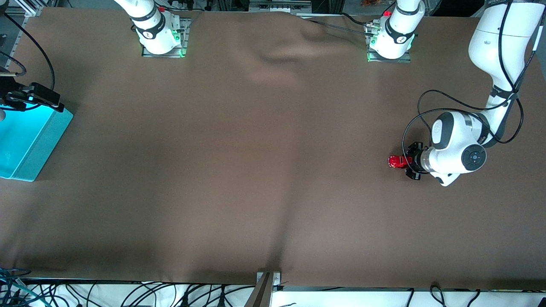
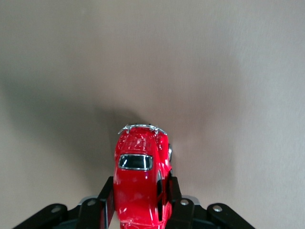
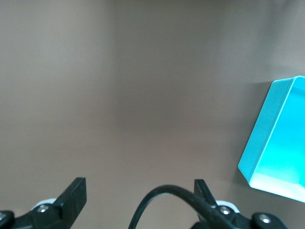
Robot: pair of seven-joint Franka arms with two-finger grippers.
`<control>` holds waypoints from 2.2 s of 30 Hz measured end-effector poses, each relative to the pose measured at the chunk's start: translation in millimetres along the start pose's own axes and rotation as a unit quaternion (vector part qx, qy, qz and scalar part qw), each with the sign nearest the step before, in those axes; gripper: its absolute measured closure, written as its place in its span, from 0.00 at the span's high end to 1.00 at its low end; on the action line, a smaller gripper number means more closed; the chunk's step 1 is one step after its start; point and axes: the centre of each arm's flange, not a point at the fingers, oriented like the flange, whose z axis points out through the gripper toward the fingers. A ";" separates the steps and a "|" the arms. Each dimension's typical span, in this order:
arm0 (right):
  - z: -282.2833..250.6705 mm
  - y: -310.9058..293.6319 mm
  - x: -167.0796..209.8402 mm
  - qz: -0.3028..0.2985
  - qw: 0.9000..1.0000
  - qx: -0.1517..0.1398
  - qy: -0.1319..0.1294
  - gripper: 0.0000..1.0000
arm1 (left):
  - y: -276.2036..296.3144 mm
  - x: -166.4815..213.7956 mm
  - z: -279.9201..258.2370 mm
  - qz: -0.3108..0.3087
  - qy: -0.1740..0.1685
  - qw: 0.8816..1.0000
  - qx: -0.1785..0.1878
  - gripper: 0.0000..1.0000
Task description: Wind red beetle toy and store in blue box
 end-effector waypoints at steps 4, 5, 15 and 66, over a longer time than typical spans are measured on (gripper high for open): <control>0.0 0.0 0.0 0.000 1.000 0.000 0.000 1.00 | -1.0 9.3 -0.8 0.006 0.004 1.000 0.000 0.47; 0.0 0.0 0.0 0.000 1.000 0.000 0.000 1.00 | -1.2 11.8 -1.1 0.007 0.005 1.000 -0.001 0.47; 0.0 0.0 0.0 0.000 1.000 0.000 0.000 1.00 | -4.3 44.4 -3.7 0.006 0.009 1.000 -0.004 0.47; 0.0 4.1 -0.2 0.004 1.000 0.000 0.000 1.00 | -2.8 114.9 -15.2 -0.008 0.024 0.999 -0.020 0.71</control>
